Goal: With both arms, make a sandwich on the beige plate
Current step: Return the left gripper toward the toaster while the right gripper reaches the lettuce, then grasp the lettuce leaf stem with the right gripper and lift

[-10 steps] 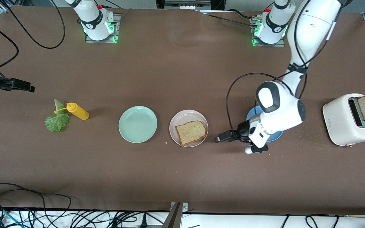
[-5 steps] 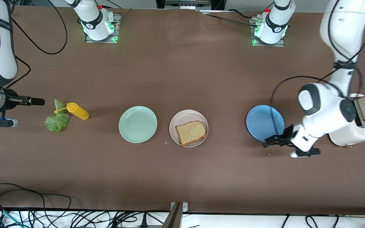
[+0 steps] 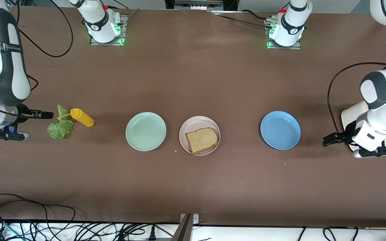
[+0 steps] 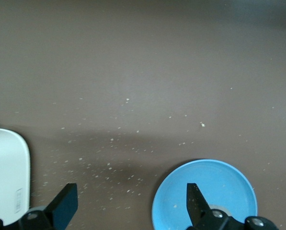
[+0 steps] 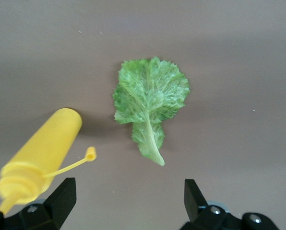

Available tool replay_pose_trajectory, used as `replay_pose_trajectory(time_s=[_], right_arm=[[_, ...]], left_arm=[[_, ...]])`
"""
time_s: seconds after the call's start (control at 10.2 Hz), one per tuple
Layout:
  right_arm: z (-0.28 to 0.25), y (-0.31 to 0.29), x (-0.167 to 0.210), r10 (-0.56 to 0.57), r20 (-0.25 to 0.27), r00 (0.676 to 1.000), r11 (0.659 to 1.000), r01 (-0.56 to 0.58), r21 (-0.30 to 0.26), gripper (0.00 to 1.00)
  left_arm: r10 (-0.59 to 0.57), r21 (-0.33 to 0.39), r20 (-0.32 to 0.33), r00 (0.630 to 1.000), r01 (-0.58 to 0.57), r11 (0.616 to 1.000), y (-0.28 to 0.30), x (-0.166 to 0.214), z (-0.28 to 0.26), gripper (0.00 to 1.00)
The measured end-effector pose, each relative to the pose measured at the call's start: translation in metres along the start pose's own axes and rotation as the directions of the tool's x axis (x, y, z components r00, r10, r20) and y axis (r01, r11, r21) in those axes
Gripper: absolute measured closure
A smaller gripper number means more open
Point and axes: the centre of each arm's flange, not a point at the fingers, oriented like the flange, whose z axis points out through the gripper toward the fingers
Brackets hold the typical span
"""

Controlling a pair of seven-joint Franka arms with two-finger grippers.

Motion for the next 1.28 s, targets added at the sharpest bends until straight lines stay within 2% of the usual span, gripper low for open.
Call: replay_pose_trajectory(time_s=[0.3, 0.59, 0.89, 0.98, 1.28], right_arm=[[0.046, 0.007, -0.004, 0.01, 0.01, 1.0, 1.0, -0.01, 0.006, 0.0], [0.079, 0.021, -0.001, 0.006, 0.025, 1.0, 1.0, -0.006, 0.012, 0.0], [0.115, 0.042, 0.006, -0.027, 0.041, 0.999, 0.999, 0.026, 0.022, 0.0], [0.125, 0.044, 0.008, -0.036, 0.051, 0.998, 0.999, 0.035, 0.024, 0.0], [0.142, 0.041, 0.009, -0.042, 0.079, 0.996, 0.999, 0.04, 0.027, 0.0]], left_arm=[[0.021, 0.017, -0.034, 0.999, -0.02, 1.0, 0.005, -0.021, -0.041, 0.0], [0.022, 0.019, 0.008, 1.0, -0.022, 1.0, 0.008, -0.054, -0.036, 0.0], [0.019, 0.018, -0.048, 0.999, -0.019, 1.0, 0.01, -0.059, -0.071, 0.0], [0.021, 0.017, -0.046, 0.999, -0.02, 1.0, 0.011, -0.061, -0.082, 0.0], [0.032, 0.033, 0.112, 0.993, -0.036, 0.999, 0.016, -0.069, -0.119, 0.0]])
